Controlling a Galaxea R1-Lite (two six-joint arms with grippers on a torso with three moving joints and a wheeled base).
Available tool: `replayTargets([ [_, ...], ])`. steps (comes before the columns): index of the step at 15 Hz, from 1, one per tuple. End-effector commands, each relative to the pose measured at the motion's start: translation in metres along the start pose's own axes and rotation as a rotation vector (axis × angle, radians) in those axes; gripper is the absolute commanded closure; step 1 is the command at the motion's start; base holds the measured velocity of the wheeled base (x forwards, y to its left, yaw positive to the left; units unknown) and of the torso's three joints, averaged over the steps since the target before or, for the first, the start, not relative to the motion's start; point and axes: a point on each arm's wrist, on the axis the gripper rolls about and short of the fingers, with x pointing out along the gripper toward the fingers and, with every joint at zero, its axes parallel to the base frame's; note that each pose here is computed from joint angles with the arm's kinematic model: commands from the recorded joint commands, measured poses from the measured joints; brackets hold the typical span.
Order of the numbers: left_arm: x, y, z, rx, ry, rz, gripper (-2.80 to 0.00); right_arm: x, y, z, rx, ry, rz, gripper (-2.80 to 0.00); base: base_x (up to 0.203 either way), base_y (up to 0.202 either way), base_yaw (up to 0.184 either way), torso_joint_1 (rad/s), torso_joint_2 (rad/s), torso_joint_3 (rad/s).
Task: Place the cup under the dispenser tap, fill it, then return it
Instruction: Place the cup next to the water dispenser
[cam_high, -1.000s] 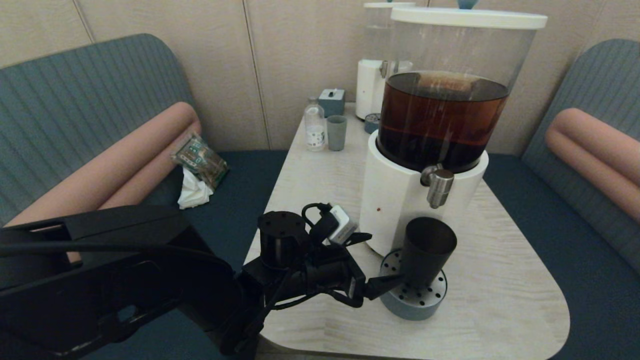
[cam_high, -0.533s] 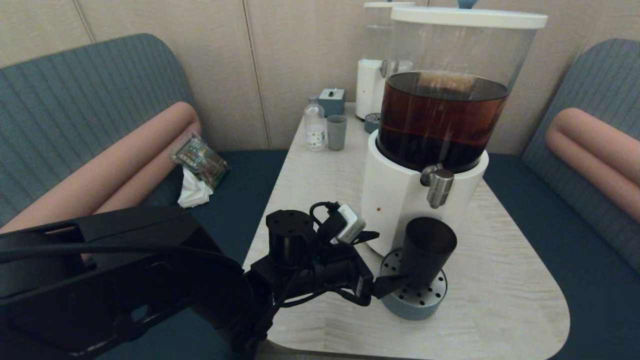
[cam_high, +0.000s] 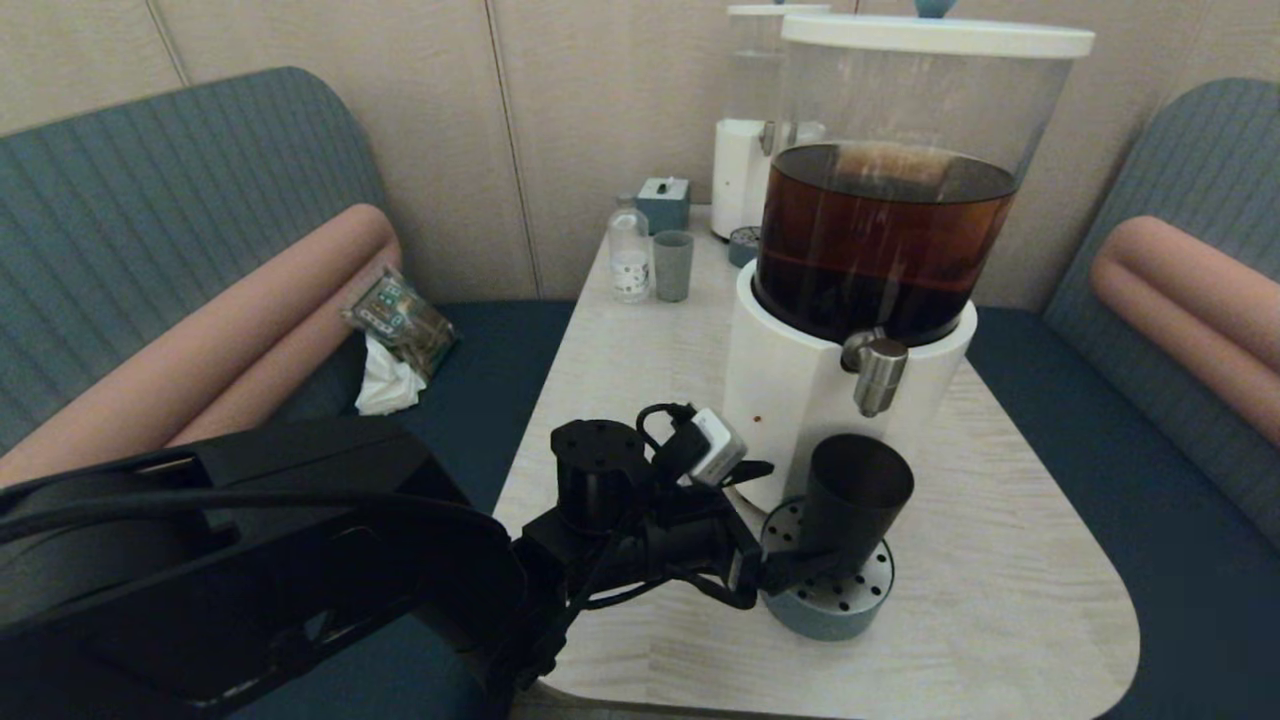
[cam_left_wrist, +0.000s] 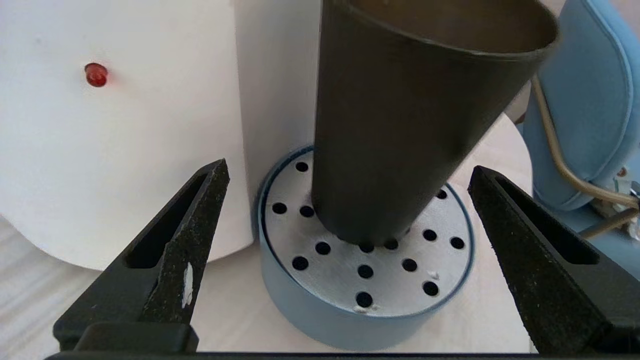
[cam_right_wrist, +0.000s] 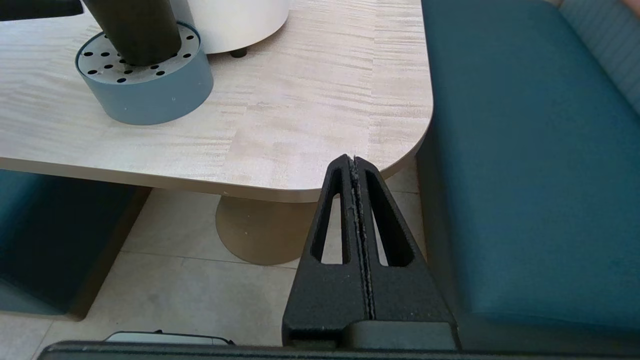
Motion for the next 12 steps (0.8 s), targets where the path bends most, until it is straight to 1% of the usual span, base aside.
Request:
replayTargets([
  [1,0.004,0.002,0.000,0.006,-0.011,0.000,-2.80,0.000,0.000,0.000,0.000,0.002,0.001,0.00,0.000,0.000,0.000,0.000,0.00,0.000],
  [6,0.009,0.002,0.001,0.008,-0.015,-0.003,-2.80,0.000,0.000,0.000,0.000,0.002,0.001,0.00,0.000,0.000,0.000,0.000,0.00,0.000],
  [12,0.015,-0.003,0.003,0.013,-0.024,-0.020,-2.80,0.000,0.000,0.000,0.000,0.002,0.001,0.00,0.000,0.000,0.000,0.000,0.00,0.000],
])
